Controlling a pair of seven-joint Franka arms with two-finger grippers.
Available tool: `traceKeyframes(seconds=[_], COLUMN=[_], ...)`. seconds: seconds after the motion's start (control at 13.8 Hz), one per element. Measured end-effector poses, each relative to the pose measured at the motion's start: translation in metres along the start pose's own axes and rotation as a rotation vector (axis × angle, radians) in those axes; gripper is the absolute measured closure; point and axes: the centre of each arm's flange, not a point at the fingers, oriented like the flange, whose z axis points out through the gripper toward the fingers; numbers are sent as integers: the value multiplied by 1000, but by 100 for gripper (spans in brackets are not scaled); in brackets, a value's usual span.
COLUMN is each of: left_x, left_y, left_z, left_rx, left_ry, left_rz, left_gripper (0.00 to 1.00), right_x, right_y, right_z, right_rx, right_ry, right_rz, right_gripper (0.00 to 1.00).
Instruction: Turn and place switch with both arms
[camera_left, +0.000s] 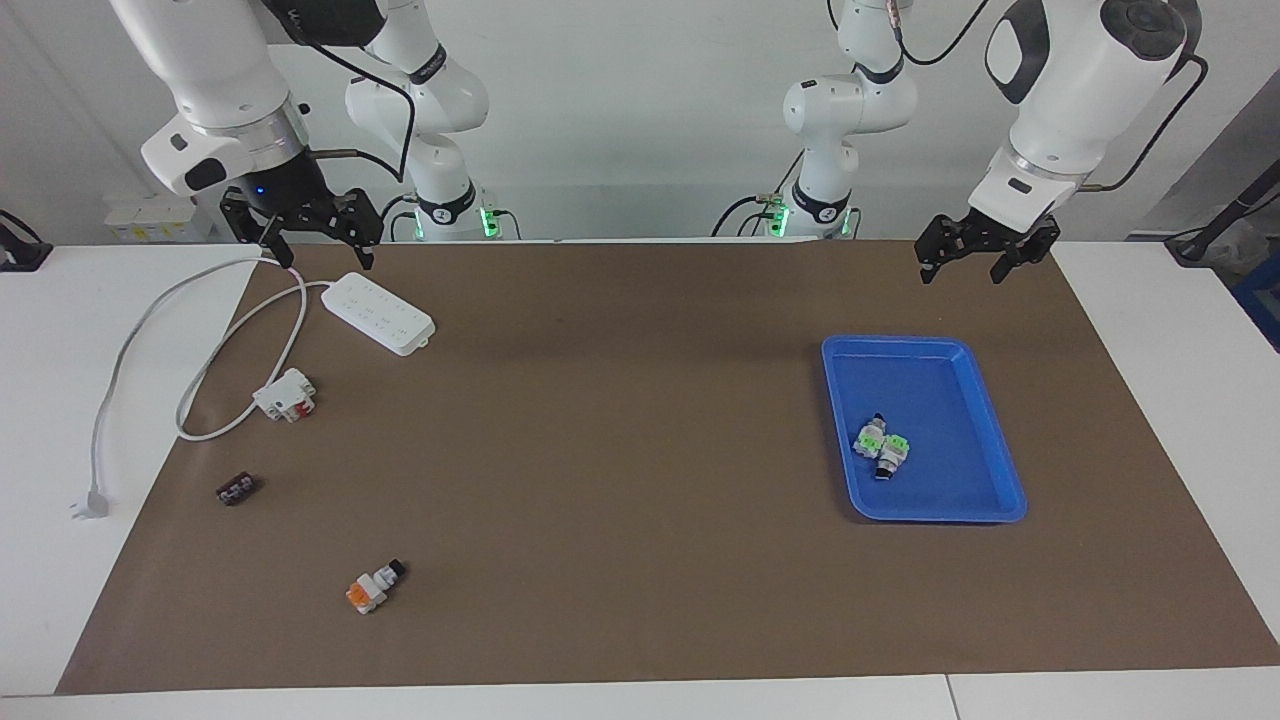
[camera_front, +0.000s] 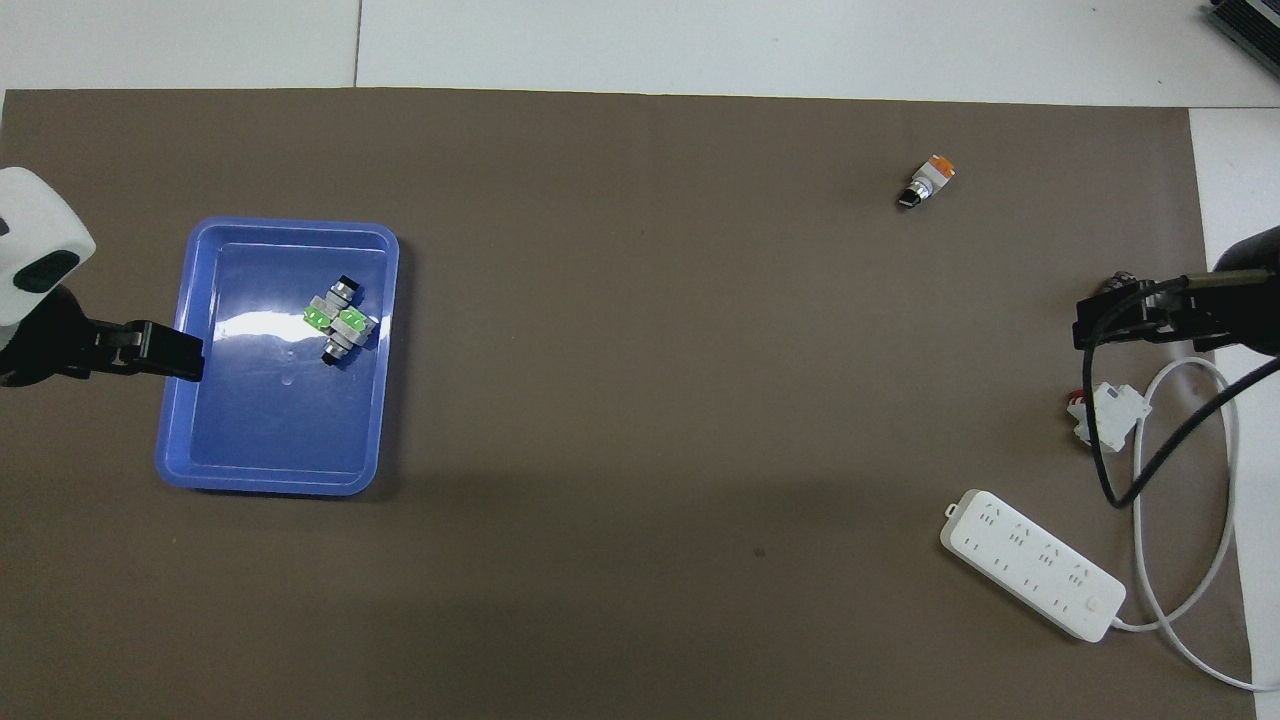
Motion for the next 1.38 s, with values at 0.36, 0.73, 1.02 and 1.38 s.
traceKeyframes(seconds=[0.36, 0.73, 1.02, 1.38], left_x=[0, 0, 0, 0], left_y=[-4, -4, -4, -4], left_z=[0, 0, 0, 0], left_rx=[0, 0, 0, 0], left_ry=[0, 0, 0, 0], left_rz=[-7, -7, -8, -8], left_gripper=[0, 0, 0, 0], right_x=[0, 7, 31, 81], right_y=[1, 13, 24, 28], right_z=[0, -2, 9, 59], right_rx=[0, 4, 2, 7], right_ry=[0, 51, 145, 214], right_rz=[1, 22, 43, 94], right_gripper=[0, 1, 3, 5])
